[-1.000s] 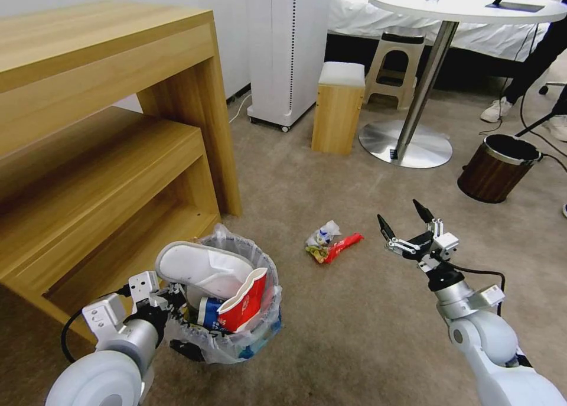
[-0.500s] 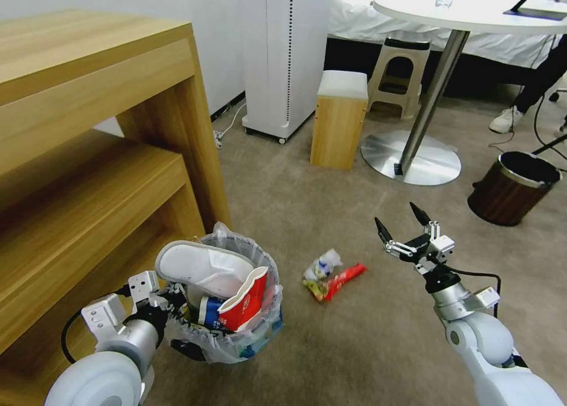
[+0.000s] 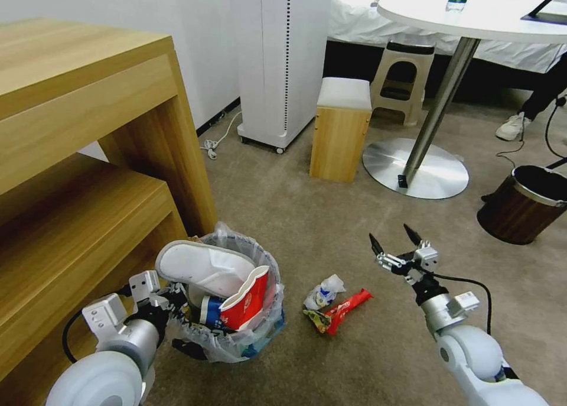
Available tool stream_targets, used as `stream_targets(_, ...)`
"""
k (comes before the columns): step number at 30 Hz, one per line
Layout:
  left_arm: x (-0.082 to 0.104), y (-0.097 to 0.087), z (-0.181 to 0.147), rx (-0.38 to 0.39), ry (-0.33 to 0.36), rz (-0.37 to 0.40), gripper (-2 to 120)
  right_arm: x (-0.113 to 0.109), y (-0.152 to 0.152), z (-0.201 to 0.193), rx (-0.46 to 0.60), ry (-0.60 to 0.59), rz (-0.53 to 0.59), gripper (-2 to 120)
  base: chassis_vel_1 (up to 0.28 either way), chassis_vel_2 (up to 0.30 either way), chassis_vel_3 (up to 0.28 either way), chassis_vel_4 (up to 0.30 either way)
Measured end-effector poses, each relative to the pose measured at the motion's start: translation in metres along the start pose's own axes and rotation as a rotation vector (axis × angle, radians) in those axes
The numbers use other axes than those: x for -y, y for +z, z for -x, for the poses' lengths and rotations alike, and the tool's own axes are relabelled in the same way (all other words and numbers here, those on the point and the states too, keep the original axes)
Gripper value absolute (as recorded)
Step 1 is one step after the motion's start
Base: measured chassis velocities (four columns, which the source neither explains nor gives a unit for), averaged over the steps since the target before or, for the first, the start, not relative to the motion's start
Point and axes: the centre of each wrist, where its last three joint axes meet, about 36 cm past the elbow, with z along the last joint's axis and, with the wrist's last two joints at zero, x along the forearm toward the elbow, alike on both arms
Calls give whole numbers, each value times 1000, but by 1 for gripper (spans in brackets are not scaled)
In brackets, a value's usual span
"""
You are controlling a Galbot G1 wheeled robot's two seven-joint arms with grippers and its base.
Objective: Pick up the trash bin and place the garbage on the floor into it.
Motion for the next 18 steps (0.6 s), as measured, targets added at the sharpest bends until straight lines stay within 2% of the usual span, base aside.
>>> stream_targets(3, 0, 0, 0, 0, 1, 1, 1, -15, 2, 1, -192, 109, 50, 100, 8, -7, -10, 18)
stream_targets(4, 0, 0, 0, 0, 1, 1, 1, -15, 2, 1, -192, 109, 50, 100, 0, 0, 0, 0)
stream_targets(5, 0, 0, -1, 1, 1, 1, 1, -17, 2, 2, -223, 127, 63, 100, 0, 0, 0, 0)
stream_targets(6, 0, 0, -1, 1, 1, 2, 1, -23, 2, 6, -306, 183, 104, 100, 0, 0, 0, 0)
stream_targets(7, 0, 0, -1, 1, 1, 2, 1, -23, 2, 6, -306, 183, 104, 100, 0, 0, 0, 0)
stream_targets(10, 0, -1, -1, 2, 1, 3, 1, -32, -2, 16, -475, 273, 231, 100, 0, 0, 0, 0)
stream_targets(11, 0, -1, -1, 2, 1, 3, 1, -32, -2, 16, -475, 273, 231, 100, 0, 0, 0, 0)
stream_targets(14, 0, 0, 1, 0, 2, 1, 1, -35, -4, 28, -573, 289, 314, 100, 0, 0, 0, 0)
stream_targets(18, 0, 0, 2, -1, 4, 0, 1, -39, -3, 38, -625, 265, 371, 100, 0, 0, 0, 0)
